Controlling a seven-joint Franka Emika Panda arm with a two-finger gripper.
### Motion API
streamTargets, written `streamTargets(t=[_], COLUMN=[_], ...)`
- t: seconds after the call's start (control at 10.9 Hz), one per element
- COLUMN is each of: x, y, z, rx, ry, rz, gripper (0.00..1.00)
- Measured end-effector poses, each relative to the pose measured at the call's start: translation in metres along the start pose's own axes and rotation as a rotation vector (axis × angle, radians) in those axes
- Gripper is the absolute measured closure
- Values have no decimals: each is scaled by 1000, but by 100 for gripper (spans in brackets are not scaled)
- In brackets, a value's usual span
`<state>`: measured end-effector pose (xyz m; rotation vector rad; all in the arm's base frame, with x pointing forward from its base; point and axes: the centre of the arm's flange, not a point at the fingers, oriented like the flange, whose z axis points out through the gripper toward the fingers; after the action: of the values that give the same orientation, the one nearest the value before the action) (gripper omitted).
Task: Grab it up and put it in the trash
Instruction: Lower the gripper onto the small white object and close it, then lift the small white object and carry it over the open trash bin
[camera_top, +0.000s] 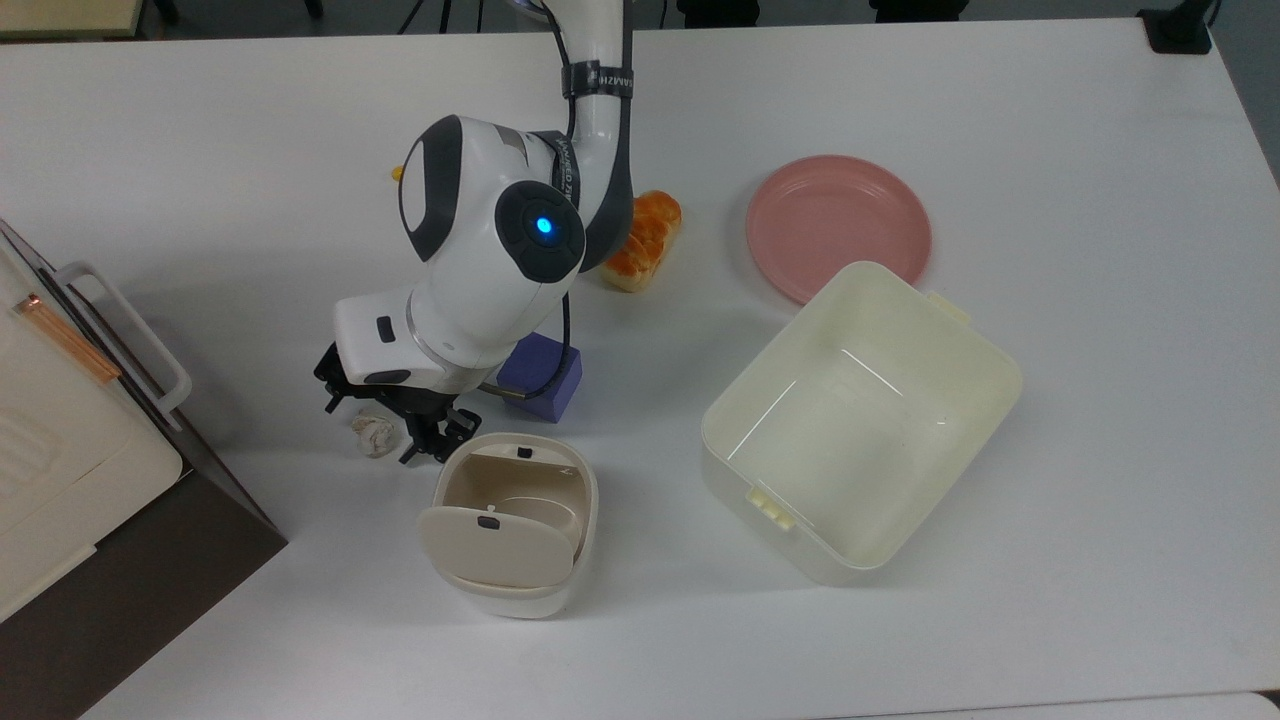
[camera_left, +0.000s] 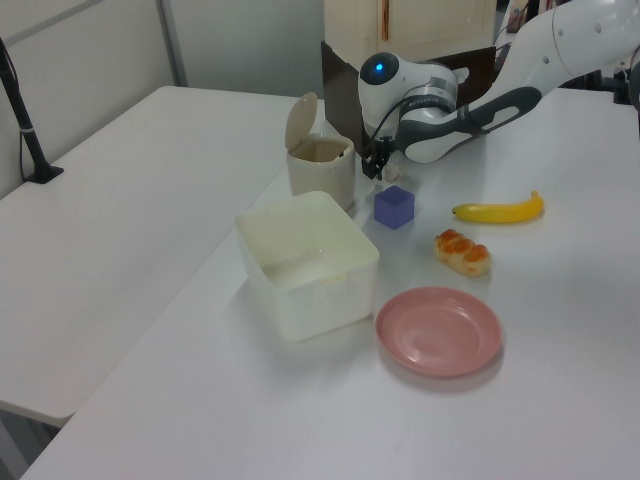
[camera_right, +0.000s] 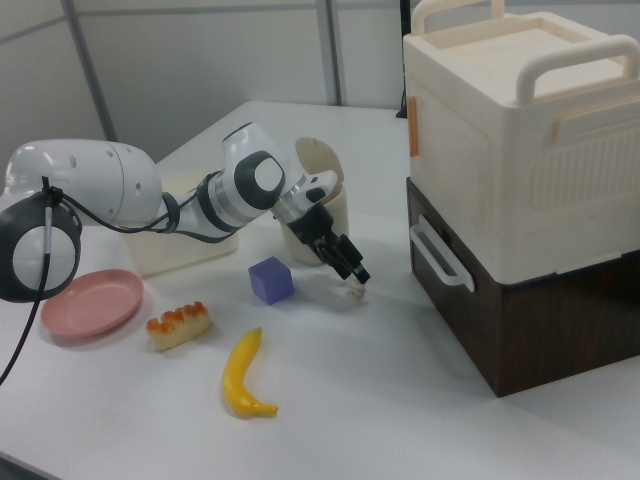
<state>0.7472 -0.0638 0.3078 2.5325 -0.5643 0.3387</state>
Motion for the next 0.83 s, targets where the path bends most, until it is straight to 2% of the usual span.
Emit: streamTargets(t=[0.09,0.46,0.74,0.83], x=[0,0,2,8], y=[1,3,6,13], z=[2,9,8,1], rx=[-2,-36,-40,-24], ry=[-2,11,16,19], rz=[0,-25,-46,-66], gripper=[17,78,78,78])
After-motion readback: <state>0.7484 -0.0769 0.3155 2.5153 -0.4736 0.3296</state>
